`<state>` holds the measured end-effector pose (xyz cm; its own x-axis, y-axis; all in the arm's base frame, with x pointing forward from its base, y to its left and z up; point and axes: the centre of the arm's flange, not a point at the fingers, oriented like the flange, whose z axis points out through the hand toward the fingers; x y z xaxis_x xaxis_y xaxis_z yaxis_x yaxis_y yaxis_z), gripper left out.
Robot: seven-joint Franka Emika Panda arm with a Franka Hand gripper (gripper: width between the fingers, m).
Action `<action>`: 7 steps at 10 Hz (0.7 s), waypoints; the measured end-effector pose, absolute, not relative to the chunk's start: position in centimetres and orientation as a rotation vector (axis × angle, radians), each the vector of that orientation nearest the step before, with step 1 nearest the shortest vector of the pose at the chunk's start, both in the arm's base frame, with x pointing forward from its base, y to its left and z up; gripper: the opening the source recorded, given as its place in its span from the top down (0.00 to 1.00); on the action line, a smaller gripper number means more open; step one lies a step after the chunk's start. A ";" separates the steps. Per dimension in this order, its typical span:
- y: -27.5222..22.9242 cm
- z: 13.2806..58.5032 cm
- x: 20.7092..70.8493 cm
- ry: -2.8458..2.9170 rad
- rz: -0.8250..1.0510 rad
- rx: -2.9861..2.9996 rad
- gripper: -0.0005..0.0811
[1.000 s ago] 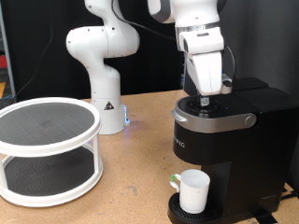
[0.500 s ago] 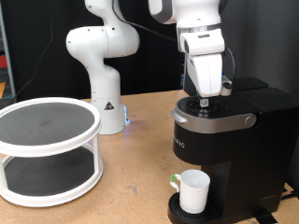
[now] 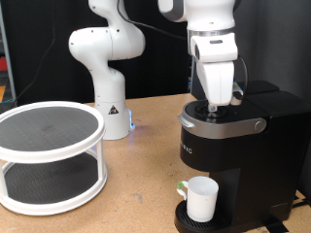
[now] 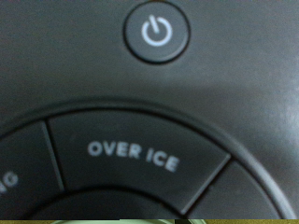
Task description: Make a cup of coffee with the keurig machine
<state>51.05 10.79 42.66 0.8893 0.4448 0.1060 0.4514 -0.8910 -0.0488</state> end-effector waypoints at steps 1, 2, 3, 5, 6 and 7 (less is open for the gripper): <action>10.8 42.7 51.3 -0.707 -0.117 -2.981 0.98; 10.8 42.7 51.4 -0.706 -0.096 -2.979 0.98; 10.8 42.6 51.6 -0.706 -0.083 -2.978 0.98; 10.8 42.6 51.7 -0.706 -0.070 -2.977 0.98; 10.8 42.6 51.7 -0.706 -0.067 -2.976 0.98; 10.8 42.7 51.7 -0.706 -0.067 -2.976 0.98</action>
<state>51.69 10.78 42.65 0.8928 0.4462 0.0616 0.4498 -0.8904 -0.0696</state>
